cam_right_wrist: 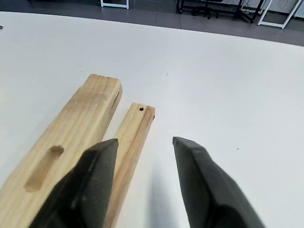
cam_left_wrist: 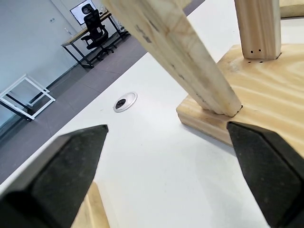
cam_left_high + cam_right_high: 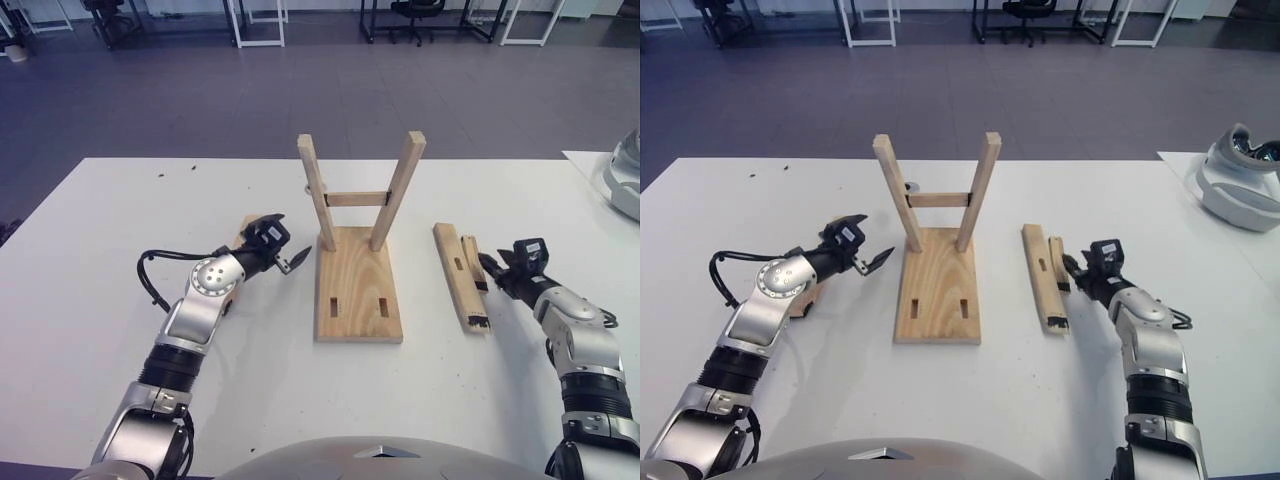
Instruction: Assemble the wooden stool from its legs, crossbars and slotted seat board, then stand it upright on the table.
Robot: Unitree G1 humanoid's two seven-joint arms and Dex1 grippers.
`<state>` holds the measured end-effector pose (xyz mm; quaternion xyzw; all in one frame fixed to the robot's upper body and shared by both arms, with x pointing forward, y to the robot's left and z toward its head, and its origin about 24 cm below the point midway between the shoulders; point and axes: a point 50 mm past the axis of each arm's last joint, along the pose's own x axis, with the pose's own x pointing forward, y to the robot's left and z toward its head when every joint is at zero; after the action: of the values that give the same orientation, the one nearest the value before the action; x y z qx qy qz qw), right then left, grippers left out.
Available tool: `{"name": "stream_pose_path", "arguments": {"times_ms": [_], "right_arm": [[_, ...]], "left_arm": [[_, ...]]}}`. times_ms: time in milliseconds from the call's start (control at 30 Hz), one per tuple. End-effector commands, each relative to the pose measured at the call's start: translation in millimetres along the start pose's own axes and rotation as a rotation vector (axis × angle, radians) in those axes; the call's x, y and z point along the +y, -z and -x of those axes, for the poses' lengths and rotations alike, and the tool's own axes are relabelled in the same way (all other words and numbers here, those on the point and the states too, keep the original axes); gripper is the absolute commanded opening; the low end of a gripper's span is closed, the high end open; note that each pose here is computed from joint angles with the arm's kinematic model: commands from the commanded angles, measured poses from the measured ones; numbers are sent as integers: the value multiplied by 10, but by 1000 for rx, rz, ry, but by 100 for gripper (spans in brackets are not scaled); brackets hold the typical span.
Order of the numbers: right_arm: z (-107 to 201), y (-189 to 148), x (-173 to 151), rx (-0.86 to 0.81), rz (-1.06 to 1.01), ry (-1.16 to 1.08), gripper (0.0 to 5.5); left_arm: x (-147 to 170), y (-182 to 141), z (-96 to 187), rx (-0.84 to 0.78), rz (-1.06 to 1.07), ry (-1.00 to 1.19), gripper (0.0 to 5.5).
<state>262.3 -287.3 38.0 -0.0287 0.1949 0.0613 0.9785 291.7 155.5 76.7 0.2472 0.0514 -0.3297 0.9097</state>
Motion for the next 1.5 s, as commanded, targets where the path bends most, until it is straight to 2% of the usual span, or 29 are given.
{"name": "stream_pose_path", "arguments": {"times_ms": [33,533,700,967,1033,1100,1167,1300,1400,1500], "right_arm": [[-50,69,85,45,-22,-24,212],[-52,212,257,146,-72,-11,212],[-23,227,248,191,-154,-34,137],[48,192,-12,286,14,-40,136],[25,42,-53,174,18,-18,136],[64,-228,-99,7,33,-19,136],[180,-527,3,-149,97,-124,135],[443,-950,624,-370,185,-487,135],[589,-1158,1002,-474,240,-652,135],[629,-1295,1273,-535,310,-715,135]], "left_arm": [[-51,1,-1,13,10,15,461],[-135,6,-3,41,16,40,461],[-141,-40,2,40,5,46,461],[-143,-102,-2,36,-8,45,461],[-158,-152,16,5,32,55,461],[-175,-332,88,-116,178,116,461],[-177,-598,188,-296,369,212,461],[-114,-984,212,-575,735,295,461],[-73,-1106,164,-638,900,327,461],[-47,-1237,182,-700,998,378,461]]}}
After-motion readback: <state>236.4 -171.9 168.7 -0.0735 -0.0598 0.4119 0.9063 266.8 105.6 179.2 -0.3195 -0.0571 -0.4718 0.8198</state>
